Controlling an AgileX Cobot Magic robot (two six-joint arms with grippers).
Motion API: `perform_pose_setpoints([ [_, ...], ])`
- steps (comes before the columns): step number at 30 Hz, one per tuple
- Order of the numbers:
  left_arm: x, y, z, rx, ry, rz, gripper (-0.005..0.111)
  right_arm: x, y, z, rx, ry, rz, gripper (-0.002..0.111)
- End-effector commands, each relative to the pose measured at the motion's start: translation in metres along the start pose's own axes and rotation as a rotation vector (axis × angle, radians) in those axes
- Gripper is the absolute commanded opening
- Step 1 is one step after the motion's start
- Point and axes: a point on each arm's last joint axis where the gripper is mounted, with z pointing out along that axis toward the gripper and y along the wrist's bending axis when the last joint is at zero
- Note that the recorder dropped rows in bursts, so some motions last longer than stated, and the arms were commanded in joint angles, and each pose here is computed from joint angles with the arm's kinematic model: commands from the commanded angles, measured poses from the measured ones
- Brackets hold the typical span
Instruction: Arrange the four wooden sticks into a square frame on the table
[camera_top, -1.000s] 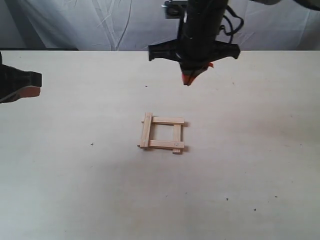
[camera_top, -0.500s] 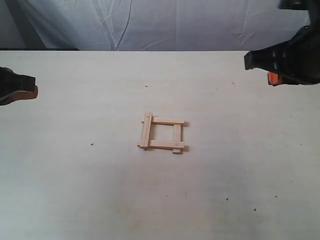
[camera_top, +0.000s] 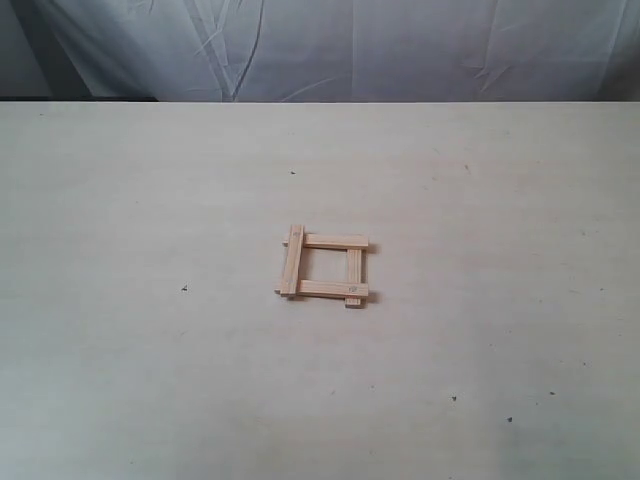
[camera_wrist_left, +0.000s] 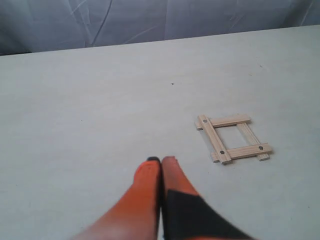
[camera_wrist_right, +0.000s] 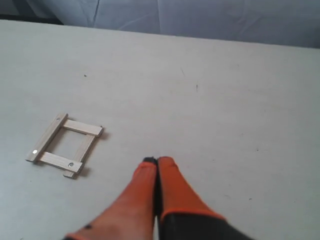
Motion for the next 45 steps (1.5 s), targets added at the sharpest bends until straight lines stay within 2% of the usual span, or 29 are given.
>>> perform_pose_setpoints([
  [1, 0.004, -0.001, -0.008, -0.02, -0.024, 0.055, 0.0, 0.009, -0.004, -0.02, 0.007, -0.076, -0.016, 0.0],
  [9, 0.004, -0.001, -0.008, -0.029, -0.028, 0.065, 0.0, 0.013, -0.005, -0.041, -0.003, -0.156, -0.004, 0.0],
  [21, 0.004, -0.001, -0.008, -0.029, -0.028, 0.065, 0.0, 0.015, -0.006, -0.043, -0.005, -0.178, 0.019, 0.0],
  [27, 0.005, -0.001, -0.008, -0.03, -0.022, 0.071, 0.0, 0.04, -0.013, -0.036, 0.067, -0.303, 0.06, 0.0],
  [31, 0.005, -0.001, -0.008, -0.03, -0.022, 0.071, 0.0, 0.067, -0.018, -0.028, 0.116, -0.296, 0.079, 0.0],
  [35, 0.005, -0.001, -0.008, -0.03, -0.022, 0.071, 0.0, 0.079, -0.019, -0.026, 0.133, -0.298, 0.077, 0.0],
  [45, 0.005, -0.001, -0.008, -0.03, -0.022, 0.071, 0.0, 0.08, -0.018, -0.031, 0.145, -0.336, -0.092, 0.0],
])
